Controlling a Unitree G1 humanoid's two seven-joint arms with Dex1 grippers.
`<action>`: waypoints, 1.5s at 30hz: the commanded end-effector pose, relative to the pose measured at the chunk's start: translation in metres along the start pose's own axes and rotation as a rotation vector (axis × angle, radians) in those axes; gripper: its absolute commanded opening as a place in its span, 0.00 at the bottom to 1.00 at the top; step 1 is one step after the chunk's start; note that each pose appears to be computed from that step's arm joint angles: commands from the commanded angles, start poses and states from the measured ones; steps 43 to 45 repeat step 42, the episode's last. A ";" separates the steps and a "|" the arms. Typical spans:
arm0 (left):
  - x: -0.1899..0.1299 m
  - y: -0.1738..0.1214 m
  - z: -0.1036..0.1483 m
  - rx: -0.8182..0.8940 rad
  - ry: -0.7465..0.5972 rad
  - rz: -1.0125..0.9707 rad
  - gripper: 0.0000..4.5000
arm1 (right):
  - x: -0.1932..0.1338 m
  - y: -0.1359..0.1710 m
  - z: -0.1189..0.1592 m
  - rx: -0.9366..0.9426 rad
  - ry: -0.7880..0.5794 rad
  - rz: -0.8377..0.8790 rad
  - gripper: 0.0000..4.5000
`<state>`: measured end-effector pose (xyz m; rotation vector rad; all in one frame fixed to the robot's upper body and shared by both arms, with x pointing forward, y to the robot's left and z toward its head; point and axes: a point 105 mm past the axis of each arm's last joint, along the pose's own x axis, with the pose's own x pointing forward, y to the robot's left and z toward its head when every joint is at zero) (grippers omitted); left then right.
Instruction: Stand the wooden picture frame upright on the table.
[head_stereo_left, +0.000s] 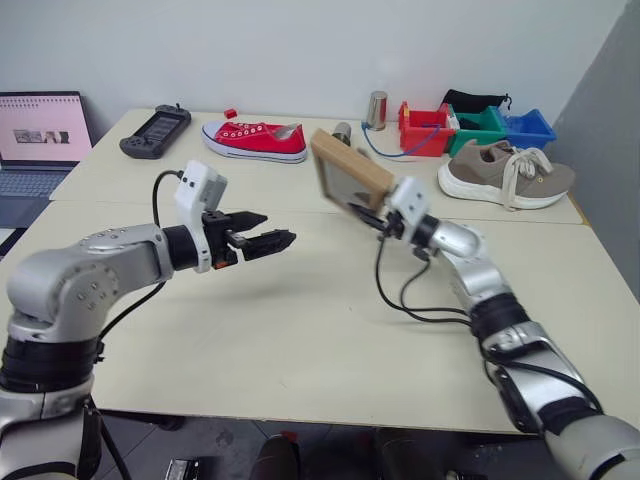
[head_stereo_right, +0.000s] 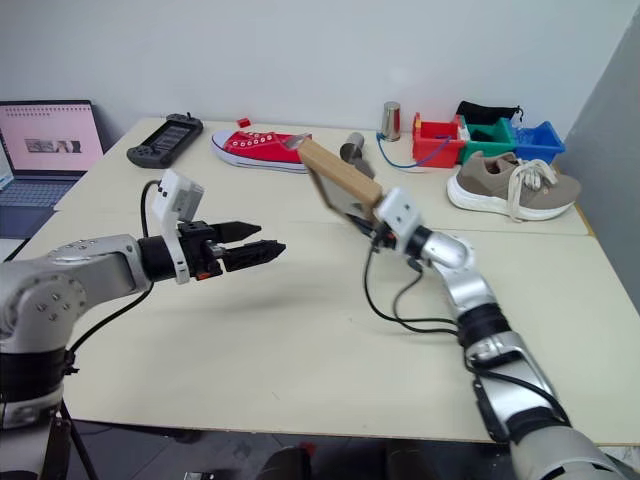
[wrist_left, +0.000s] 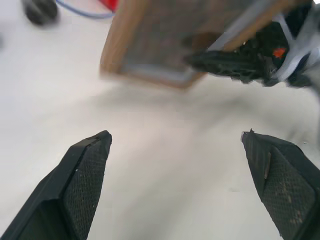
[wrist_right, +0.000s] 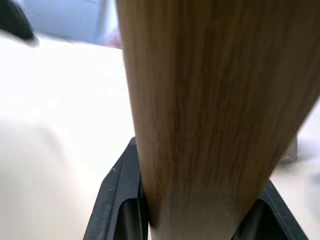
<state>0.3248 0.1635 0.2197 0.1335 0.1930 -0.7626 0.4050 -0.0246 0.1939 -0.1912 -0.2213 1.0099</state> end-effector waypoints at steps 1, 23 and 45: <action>-0.007 0.008 0.024 0.080 -0.123 0.082 0.99 | 0.007 -0.004 0.028 0.167 -0.072 0.065 0.30; -0.014 0.010 -0.008 0.052 -0.076 0.124 1.00 | 0.013 0.018 -0.051 0.401 0.187 0.111 0.61; -0.027 0.046 -0.008 0.000 -0.071 0.170 1.00 | -0.123 0.021 0.006 0.008 0.271 -0.069 0.98</action>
